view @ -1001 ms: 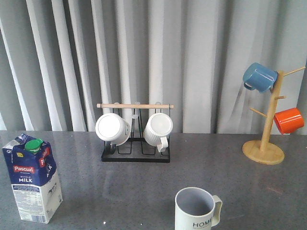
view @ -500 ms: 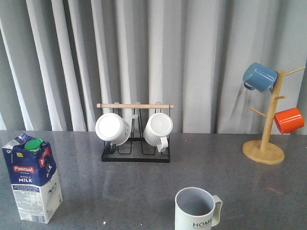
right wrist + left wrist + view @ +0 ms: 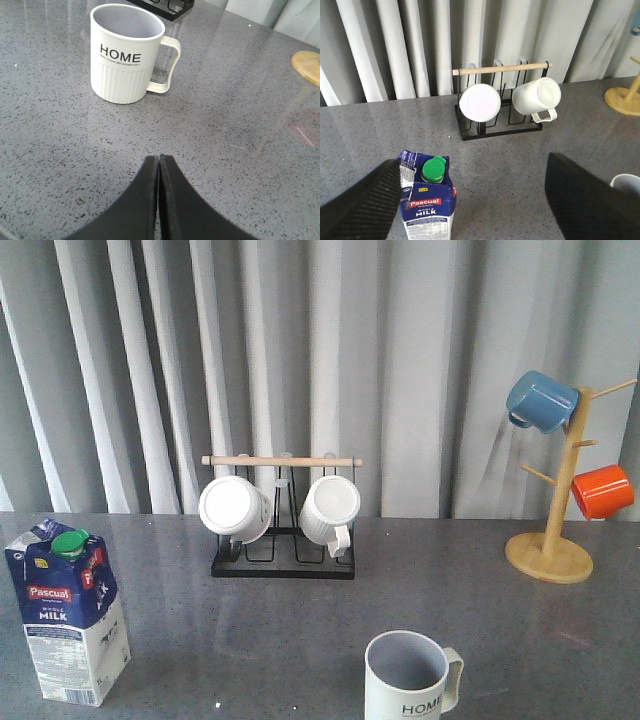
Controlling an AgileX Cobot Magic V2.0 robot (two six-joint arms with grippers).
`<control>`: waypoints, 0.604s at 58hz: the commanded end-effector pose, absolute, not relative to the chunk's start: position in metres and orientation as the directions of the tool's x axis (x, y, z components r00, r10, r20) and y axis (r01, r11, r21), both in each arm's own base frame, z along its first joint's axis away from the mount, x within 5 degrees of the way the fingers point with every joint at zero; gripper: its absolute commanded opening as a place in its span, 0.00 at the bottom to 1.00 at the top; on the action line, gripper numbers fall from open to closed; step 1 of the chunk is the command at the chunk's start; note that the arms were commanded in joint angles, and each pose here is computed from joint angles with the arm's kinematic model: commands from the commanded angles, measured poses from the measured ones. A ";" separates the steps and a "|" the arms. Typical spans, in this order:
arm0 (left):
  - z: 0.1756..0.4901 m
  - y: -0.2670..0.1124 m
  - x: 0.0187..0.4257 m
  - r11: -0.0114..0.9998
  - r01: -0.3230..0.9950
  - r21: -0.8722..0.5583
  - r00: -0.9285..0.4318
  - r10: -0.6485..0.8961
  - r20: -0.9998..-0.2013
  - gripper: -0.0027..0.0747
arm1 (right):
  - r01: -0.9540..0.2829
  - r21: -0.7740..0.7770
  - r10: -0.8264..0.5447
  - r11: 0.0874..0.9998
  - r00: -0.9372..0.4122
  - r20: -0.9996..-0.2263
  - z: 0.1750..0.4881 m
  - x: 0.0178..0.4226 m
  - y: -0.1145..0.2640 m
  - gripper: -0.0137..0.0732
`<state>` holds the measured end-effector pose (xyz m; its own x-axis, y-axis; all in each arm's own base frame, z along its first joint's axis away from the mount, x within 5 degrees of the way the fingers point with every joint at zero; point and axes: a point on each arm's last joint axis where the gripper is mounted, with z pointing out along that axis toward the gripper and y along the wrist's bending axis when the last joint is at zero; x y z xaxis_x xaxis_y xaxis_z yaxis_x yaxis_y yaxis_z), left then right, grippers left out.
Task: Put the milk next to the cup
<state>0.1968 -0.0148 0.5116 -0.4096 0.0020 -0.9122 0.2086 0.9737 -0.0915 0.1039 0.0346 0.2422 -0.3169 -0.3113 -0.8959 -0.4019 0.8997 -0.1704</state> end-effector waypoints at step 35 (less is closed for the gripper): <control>0.520 -0.020 0.191 0.961 0.240 -0.138 -0.384 -0.036 -0.923 0.78 | -0.360 -0.178 -0.275 0.916 -0.239 -0.931 0.257 0.108 0.033 0.15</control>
<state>0.1946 -0.0177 0.5075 -0.4580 0.0007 -0.8889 0.2310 0.9657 -0.1183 0.1040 0.0346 0.2425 -0.3150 -0.3098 -0.8971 -0.4007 0.9003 -0.1702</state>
